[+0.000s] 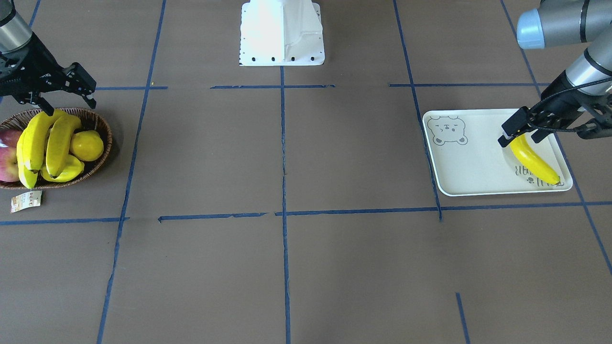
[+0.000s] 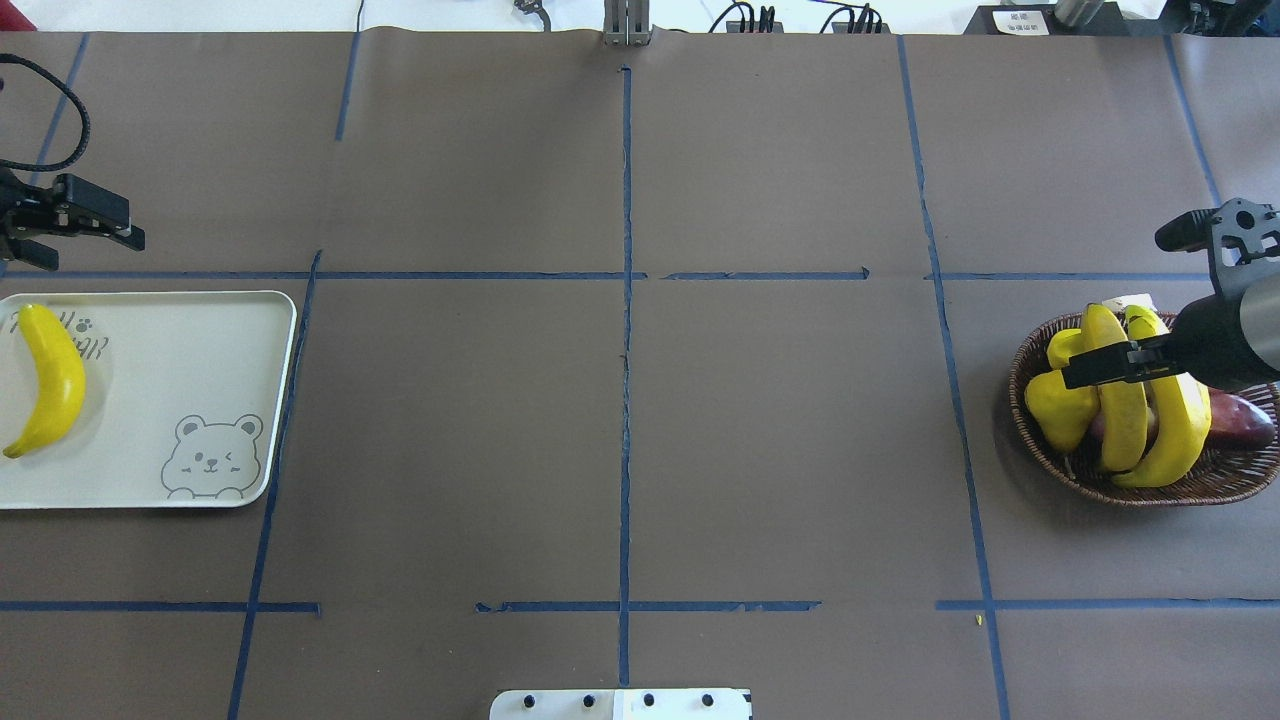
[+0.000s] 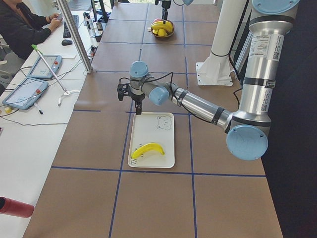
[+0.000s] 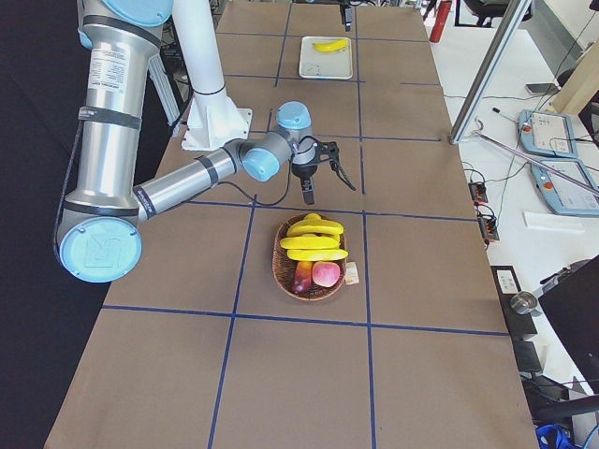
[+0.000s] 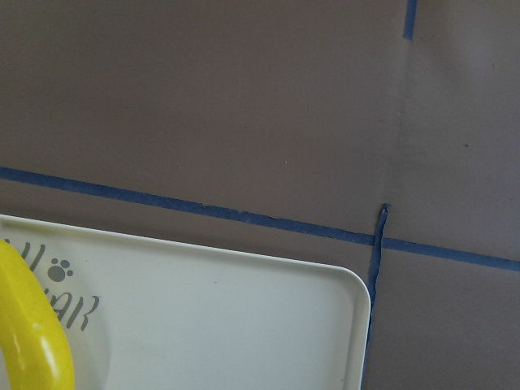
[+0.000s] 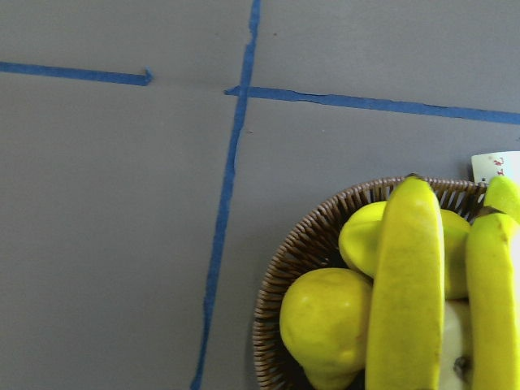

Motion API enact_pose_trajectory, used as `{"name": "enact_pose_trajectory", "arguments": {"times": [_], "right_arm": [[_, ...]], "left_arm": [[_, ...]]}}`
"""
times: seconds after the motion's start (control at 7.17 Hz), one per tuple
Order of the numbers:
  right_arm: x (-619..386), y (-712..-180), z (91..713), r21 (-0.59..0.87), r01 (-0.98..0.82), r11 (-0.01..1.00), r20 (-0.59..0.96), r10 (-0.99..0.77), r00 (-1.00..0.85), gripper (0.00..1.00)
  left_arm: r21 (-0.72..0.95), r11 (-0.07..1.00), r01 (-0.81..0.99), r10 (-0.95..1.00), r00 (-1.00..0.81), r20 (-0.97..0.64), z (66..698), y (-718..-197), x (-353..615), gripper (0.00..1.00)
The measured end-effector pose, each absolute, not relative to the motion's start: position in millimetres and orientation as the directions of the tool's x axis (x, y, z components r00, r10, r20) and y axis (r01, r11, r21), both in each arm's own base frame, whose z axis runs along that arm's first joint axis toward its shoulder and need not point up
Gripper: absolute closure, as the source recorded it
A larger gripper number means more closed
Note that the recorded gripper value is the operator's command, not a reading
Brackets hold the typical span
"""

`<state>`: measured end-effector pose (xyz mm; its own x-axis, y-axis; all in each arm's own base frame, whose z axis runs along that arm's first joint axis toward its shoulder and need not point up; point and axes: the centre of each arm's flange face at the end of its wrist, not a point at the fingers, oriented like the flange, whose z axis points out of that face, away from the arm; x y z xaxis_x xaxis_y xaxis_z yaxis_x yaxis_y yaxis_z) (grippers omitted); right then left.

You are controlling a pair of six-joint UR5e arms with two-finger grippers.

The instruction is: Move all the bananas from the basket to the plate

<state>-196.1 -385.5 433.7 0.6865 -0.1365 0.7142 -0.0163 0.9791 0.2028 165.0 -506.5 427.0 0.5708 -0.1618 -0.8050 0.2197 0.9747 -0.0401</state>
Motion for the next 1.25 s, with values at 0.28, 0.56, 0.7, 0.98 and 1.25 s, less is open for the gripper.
{"name": "enact_pose_trajectory", "arguments": {"times": [0.28,0.56,0.7,0.98,1.25], "right_arm": [[-175.0,-394.4,468.1,0.198,0.022,0.980,0.703,-0.158,0.694,0.00],[-159.7,-397.3,490.3,0.173,0.041,0.984,0.708,-0.153,0.689,0.00],[-151.8,-395.9,501.9,0.167,0.054,0.985,0.705,-0.157,0.692,0.00],[-147.7,-394.9,515.3,0.153,0.071,0.986,0.703,-0.159,0.693,0.01],[-149.2,-397.0,532.0,0.126,0.079,0.989,0.699,-0.145,0.700,0.13]], "left_arm": [[-0.047,0.974,0.220,-0.166,0.566,-0.808,420.0,-508.1,171.2,0.00],[-0.055,0.975,0.217,-0.171,0.562,-0.809,416.3,-507.7,178.3,0.00],[-0.057,0.975,0.217,-0.172,0.561,-0.810,414.9,-507.7,180.7,0.00],[-0.061,0.974,0.217,-0.175,0.558,-0.811,412.9,-507.3,183.2,0.00],[-0.065,0.974,0.217,-0.178,0.557,-0.812,412.0,-506.6,185.2,0.00]]}}
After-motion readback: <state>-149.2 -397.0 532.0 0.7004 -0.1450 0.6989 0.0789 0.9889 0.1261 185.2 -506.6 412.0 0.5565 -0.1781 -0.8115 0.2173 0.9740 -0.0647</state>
